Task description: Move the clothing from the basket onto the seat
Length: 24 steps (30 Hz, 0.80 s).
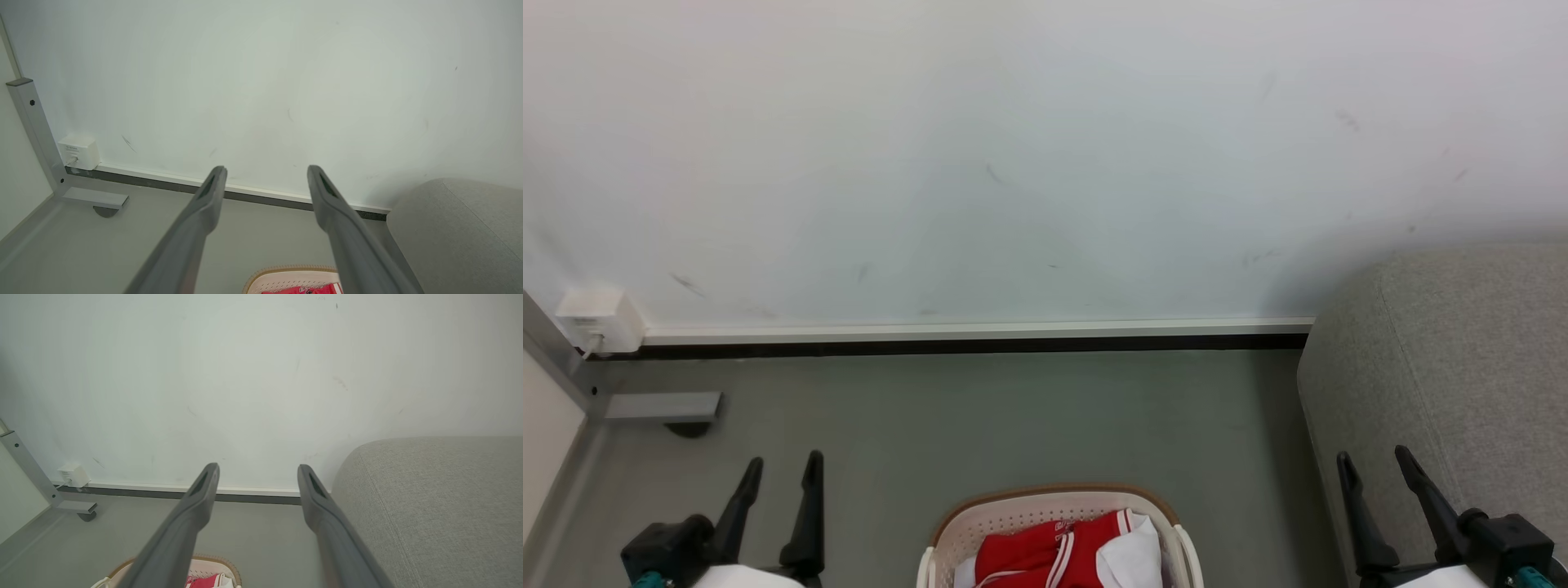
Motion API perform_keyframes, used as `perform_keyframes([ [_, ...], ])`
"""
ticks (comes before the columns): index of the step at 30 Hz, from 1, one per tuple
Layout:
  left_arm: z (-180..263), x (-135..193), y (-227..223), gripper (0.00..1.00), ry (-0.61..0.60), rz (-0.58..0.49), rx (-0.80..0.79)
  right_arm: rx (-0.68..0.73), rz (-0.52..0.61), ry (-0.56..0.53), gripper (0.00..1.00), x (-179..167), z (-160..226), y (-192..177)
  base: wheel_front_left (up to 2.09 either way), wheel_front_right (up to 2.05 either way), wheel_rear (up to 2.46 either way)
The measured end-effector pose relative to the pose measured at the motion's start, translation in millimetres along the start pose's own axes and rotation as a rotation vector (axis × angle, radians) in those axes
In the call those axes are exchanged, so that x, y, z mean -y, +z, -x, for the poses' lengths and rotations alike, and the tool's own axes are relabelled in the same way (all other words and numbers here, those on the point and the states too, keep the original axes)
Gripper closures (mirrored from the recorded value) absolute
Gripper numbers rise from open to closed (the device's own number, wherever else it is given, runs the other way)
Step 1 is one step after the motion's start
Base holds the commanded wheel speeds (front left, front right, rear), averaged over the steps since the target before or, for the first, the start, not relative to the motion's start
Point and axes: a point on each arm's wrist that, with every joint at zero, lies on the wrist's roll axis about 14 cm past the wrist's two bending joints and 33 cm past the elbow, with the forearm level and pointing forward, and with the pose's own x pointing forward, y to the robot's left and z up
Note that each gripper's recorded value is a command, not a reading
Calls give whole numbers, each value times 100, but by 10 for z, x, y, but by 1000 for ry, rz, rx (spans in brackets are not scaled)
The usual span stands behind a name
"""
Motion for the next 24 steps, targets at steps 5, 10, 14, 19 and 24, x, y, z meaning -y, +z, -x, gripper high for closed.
perform_keyframes([
  [5,3,-4,-19,0,-7,-39,-5,-6,33,-5,0,16,10,-27,0,0,0],
  [10,16,-15,-87,0,-13,-77,-25,-15,64,-7,0,18,15,-53,0,0,0],
  [14,33,-50,-127,0,-5,-89,-35,-14,71,-17,0,33,17,-56,0,0,0],
  [19,59,-72,-154,0,-4,-114,-41,-13,84,-14,0,16,19,-62,0,0,0],
  [24,81,-90,-171,0,-3,-134,-44,-29,99,-14,0,16,40,-112,0,0,0],
])
